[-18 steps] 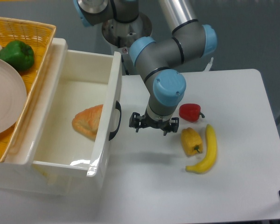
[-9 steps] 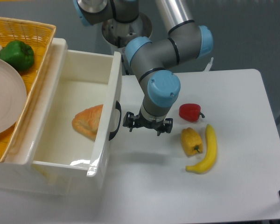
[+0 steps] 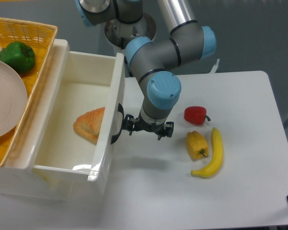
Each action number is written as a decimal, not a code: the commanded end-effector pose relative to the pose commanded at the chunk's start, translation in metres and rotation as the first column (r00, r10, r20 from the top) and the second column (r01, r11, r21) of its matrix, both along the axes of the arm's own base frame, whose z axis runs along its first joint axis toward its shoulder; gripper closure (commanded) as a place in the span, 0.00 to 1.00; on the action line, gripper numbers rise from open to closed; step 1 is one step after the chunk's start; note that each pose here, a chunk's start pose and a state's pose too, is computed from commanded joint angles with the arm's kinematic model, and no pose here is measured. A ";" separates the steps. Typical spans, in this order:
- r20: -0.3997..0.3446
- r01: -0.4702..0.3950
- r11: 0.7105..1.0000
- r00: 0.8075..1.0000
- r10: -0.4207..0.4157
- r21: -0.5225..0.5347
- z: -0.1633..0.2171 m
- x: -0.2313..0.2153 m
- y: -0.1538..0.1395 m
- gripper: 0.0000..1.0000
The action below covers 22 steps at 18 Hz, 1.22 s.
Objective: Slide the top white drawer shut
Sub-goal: 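Push the drawer front with the gripper, sliding the drawer into the cabinet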
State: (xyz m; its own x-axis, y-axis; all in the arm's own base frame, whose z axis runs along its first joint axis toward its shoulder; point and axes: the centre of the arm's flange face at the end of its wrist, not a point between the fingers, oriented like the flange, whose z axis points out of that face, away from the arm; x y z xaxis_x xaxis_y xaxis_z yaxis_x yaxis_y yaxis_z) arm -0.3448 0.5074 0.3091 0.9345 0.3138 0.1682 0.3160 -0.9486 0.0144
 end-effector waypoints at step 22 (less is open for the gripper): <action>-0.008 0.111 0.994 0.994 -0.111 0.016 0.010 0.060 0.034 0.00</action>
